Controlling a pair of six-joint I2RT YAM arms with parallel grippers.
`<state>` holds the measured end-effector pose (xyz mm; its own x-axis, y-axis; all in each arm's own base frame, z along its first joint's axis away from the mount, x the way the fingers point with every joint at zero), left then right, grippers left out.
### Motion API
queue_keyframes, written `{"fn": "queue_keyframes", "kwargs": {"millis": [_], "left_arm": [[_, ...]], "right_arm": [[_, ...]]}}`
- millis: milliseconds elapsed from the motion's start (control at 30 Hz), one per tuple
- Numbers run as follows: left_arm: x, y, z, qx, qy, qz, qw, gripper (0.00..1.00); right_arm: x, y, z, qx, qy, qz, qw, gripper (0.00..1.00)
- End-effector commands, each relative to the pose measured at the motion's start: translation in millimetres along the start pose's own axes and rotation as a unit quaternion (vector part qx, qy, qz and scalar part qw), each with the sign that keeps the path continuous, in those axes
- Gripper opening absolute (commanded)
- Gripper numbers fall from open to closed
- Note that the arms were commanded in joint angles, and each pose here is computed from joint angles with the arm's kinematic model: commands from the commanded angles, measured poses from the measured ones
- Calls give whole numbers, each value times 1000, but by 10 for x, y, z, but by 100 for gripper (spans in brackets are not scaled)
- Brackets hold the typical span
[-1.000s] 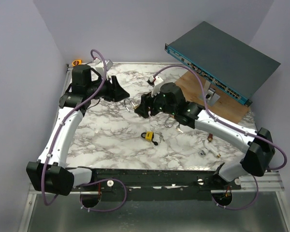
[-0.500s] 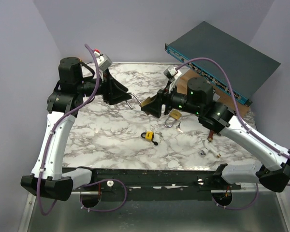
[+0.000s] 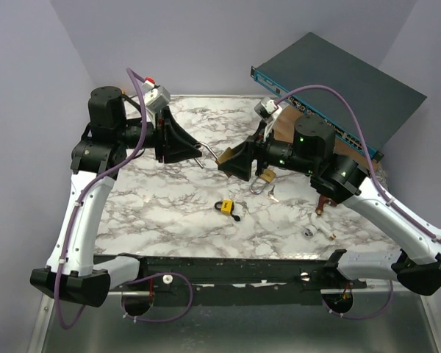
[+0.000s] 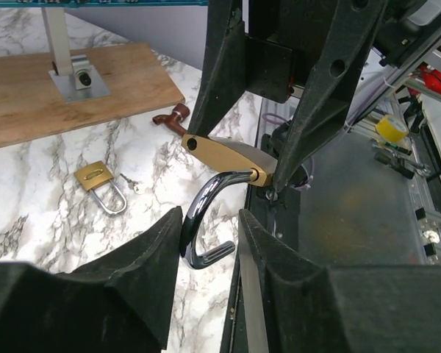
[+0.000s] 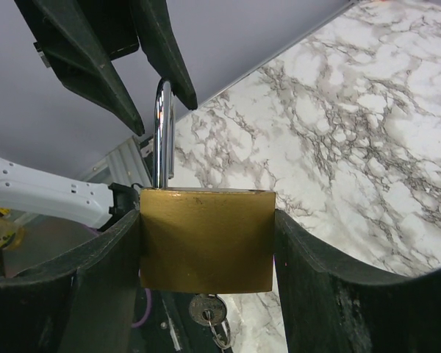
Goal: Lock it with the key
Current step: Lock the lock.
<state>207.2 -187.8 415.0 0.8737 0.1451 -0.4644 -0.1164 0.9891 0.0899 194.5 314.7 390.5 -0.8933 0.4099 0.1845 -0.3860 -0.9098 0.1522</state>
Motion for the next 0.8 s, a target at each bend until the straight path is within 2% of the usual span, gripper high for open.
{"fn": "queue_keyframes", "kwargs": {"millis": [0, 67, 233, 333, 367, 433, 567, 667, 767], "left_arm": [[-141, -41, -6, 8, -16, -29, 999, 34], [-142, -61, -19, 11, -15, -30, 999, 33], [-160, -71, -26, 12, -16, -34, 999, 21], [-197, -76, -7, 7, -13, -38, 999, 0], [-192, -78, 11, 2, -13, -30, 999, 0], [-224, -86, 9, -3, -12, -28, 1000, 0], [-376, -65, 46, -30, -23, -22, 999, 0], [-507, -51, 97, -60, -24, -21, 998, 0], [-626, -38, 182, -84, -27, -4, 996, 0]], "right_arm": [[192, 138, 468, -69, 20, 35, 997, 23], [200, 139, 478, -69, 19, 37, 997, 23], [206, 153, 478, -70, 19, 37, 997, 23], [205, 152, 459, -67, 21, 38, 997, 24], [198, 144, 444, -65, 21, 37, 997, 25], [189, 144, 423, -64, 23, 35, 997, 32], [152, 173, 412, -74, 32, 23, 996, 65], [68, 176, 367, -83, 45, 1, 996, 78], [26, 190, 353, -96, 63, -9, 993, 84]]}}
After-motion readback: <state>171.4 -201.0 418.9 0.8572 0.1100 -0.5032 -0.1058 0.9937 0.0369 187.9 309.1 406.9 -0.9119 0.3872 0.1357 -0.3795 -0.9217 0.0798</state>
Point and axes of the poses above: each gripper's point midway between its finger pads, its own y axis back along the fingers, its own x axis along the line the jaws close on, z = x × y, the point moved 2 cm from there along y, back along the fingers, and after that the axes turned 9 degrees about y, right-handed, at the moved point
